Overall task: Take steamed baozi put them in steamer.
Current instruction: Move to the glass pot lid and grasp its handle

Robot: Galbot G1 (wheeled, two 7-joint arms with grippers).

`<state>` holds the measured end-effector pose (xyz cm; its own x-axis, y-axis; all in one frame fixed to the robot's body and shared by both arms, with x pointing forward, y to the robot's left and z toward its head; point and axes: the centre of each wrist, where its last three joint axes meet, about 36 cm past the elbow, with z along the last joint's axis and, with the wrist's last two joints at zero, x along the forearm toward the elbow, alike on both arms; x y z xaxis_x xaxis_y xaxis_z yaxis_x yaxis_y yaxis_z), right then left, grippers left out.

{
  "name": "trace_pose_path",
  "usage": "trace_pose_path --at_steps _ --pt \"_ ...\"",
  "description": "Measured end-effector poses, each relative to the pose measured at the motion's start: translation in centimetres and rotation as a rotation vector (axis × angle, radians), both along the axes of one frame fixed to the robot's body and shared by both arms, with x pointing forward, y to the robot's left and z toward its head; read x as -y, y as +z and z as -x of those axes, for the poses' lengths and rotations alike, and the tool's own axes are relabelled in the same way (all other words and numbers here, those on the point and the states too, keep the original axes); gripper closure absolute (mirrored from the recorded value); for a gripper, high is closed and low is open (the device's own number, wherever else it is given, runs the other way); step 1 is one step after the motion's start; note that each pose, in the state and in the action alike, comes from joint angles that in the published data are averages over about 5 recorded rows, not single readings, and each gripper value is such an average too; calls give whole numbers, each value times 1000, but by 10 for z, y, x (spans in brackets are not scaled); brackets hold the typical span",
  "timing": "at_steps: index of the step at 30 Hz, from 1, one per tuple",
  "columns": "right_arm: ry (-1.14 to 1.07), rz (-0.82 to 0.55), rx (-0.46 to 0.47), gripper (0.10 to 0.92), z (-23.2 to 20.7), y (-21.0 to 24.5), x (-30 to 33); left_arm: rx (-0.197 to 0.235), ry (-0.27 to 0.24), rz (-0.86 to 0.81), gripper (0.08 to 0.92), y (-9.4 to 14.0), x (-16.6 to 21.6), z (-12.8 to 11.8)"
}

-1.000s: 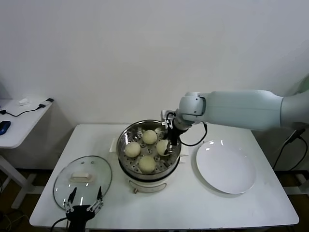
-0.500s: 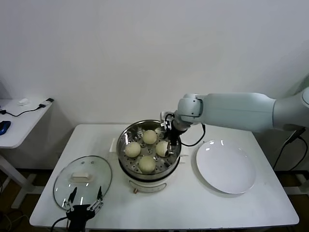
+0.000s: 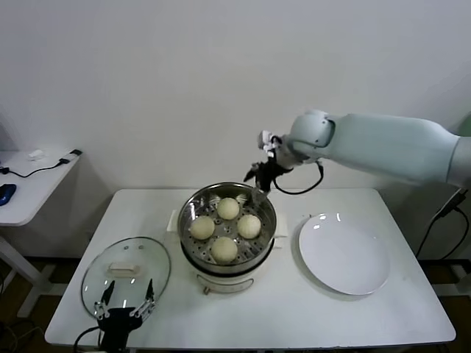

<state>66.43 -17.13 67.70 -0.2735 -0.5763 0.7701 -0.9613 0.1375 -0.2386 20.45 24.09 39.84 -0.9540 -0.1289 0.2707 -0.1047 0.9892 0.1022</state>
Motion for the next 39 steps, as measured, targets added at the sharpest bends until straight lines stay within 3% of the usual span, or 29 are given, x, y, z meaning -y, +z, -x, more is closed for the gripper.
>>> trace_pose_path --at_steps 8,22,29,39 --pt "-274 -295 237 200 8 3 46 30 11 -20 177 5 -10 -9" --pt "-712 -573 468 200 98 -102 178 73 -11 -75 177 10 -22 -25" --pt "-862 -662 506 200 154 -171 227 100 -14 -153 177 4 -31 -26" --pt "-1060 -661 429 200 282 -306 250 110 -4 -278 177 -11 -37 -20"
